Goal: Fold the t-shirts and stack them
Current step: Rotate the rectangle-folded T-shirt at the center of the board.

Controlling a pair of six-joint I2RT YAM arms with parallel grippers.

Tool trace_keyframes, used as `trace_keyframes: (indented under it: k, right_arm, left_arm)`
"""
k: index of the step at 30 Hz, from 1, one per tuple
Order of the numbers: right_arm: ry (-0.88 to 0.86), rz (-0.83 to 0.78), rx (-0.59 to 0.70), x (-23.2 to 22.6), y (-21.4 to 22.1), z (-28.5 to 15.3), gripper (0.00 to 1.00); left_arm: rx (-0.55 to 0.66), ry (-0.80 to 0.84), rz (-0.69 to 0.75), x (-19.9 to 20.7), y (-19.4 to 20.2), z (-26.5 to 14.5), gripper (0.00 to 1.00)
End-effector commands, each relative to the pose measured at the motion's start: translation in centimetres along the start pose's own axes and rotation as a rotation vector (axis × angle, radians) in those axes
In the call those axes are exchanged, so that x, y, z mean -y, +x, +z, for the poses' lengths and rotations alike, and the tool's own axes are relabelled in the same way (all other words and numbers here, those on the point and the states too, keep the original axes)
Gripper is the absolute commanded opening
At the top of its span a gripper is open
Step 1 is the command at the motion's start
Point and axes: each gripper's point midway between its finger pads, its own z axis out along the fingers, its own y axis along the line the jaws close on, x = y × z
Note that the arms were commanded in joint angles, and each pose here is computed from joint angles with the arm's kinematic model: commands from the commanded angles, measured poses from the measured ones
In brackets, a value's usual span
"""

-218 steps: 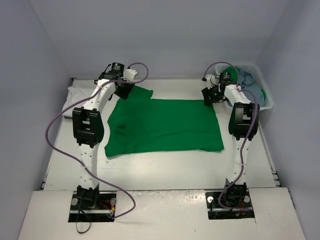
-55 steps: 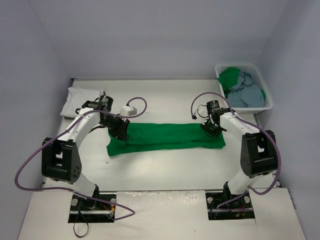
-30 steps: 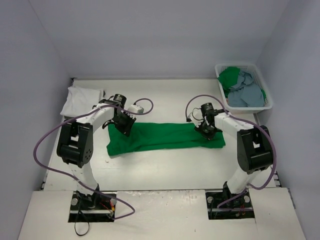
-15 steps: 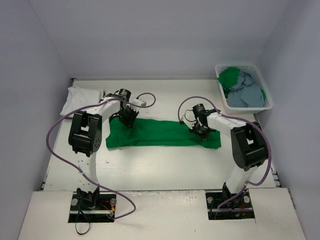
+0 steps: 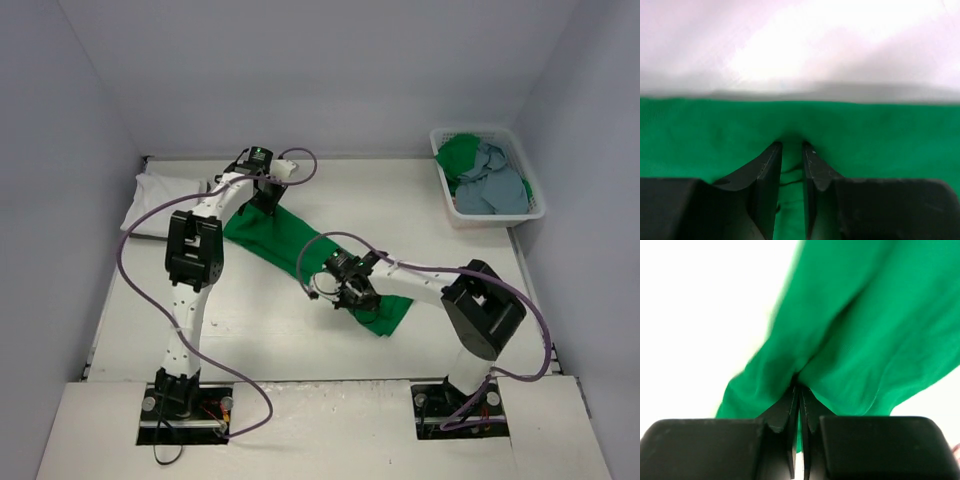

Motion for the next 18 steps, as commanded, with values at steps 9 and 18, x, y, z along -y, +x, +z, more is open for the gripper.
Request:
trace_keyframes:
  k: [9, 18]
  right_arm:
    - [-0.168, -0.118, 0.106, -7.7, -7.1, -0.7, 0.01]
    - [-0.205, -0.167, 0.187, -9.1, -11.2, -1.7, 0.02]
  left_arm:
    - [0.098, 0.05, -0.003, 1.1, -6.3, 2.7, 0.21]
    - [0.129, 0.238, 0.086, 8.6, -8.1, 2.4, 0.5]
